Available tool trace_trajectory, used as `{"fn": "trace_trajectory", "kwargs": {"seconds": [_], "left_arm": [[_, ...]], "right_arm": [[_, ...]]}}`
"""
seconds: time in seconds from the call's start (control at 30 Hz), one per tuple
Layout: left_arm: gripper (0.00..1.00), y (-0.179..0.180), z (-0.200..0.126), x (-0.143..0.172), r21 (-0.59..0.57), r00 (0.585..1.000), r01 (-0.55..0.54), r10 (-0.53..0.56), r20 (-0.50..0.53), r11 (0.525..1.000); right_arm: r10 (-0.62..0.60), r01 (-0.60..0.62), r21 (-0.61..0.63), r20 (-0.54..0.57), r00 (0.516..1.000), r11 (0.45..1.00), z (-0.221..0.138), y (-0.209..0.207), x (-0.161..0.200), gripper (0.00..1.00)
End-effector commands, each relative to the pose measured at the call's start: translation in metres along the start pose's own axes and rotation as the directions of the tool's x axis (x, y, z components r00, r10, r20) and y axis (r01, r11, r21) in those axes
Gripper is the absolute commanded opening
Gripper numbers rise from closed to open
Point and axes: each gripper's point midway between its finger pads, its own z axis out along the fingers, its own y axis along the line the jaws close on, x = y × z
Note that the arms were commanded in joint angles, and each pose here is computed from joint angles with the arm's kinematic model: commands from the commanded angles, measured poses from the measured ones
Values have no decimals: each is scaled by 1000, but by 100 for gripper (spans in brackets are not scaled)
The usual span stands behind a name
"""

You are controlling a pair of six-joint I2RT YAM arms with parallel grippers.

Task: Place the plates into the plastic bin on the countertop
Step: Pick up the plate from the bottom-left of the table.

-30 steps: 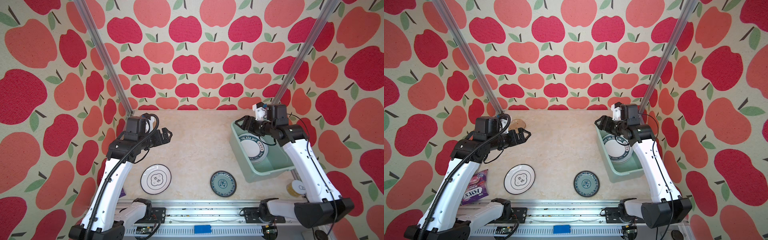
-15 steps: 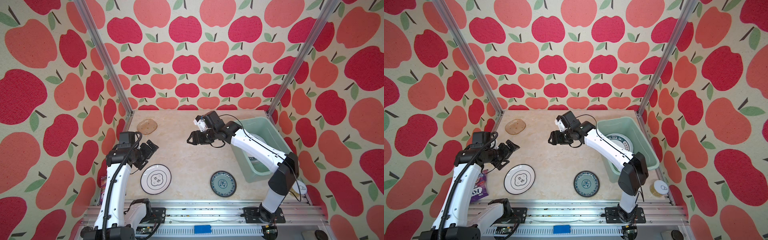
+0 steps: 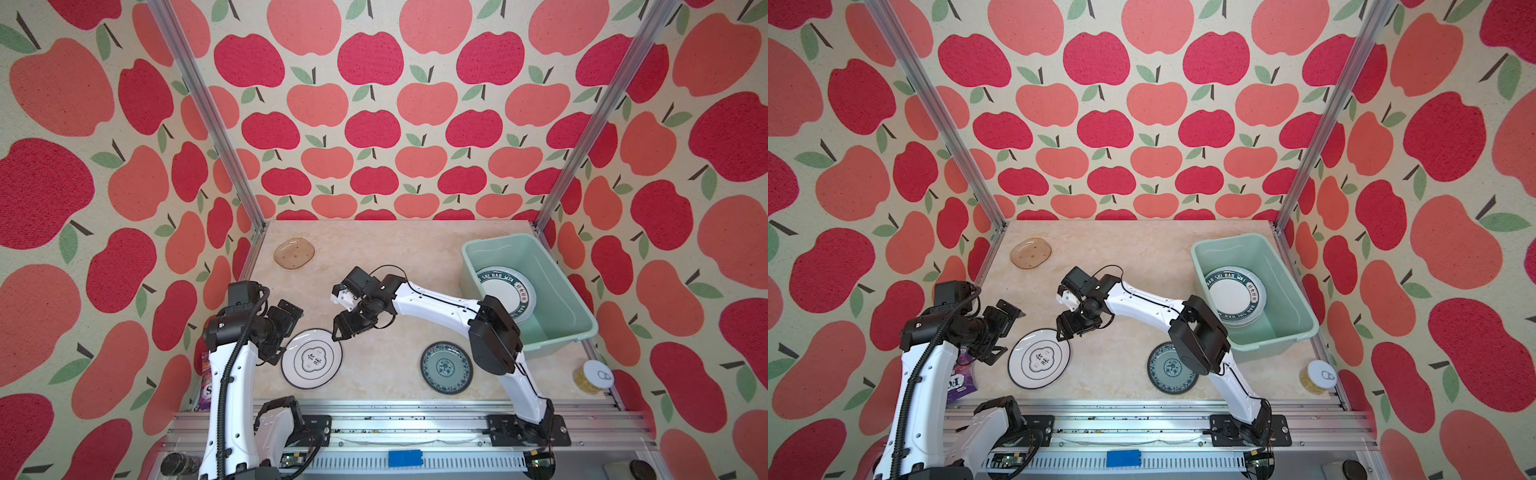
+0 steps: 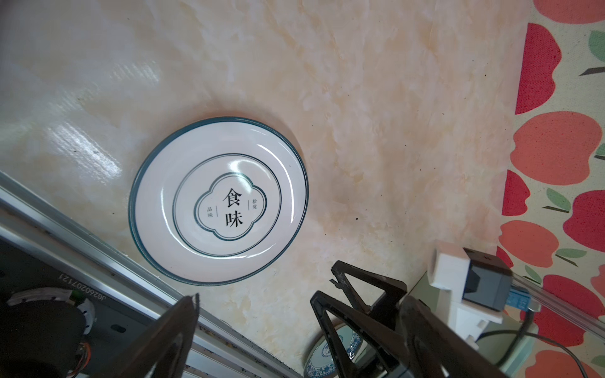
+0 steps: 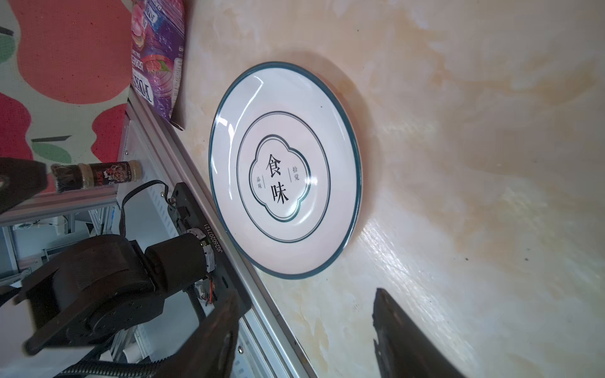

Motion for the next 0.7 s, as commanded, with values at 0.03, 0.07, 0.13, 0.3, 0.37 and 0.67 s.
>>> {"fn": "trace_trajectory", "kwargs": {"seconds": [0.03, 0.07, 0.13, 0.3, 0.37, 0.67], "left_arm": [[99, 21, -1, 9, -45, 998, 59, -59, -11, 997], [99, 23, 0, 12, -43, 998, 67, -68, -16, 997], [99, 27, 0, 16, -35, 996, 86, -87, -25, 996], [99, 31, -1, 24, -7, 993, 111, -111, -33, 994], [99, 30, -2, 25, -1, 993, 116, -116, -36, 993], [99, 25, 0, 24, 24, 991, 126, -125, -46, 992]], "right_arm": [[-15, 13, -40, -43, 999, 999, 11, 0, -6, 66], [-13, 11, -46, -50, 999, 999, 15, 0, -7, 66], [-5, 1, -52, -66, 998, 999, 23, -1, -9, 66], [23, -30, -61, -109, 994, 998, 42, -8, -10, 65], [29, -37, -63, -118, 993, 997, 46, -10, -10, 65], [73, -91, -99, -169, 983, 991, 67, -17, -1, 59]]}}
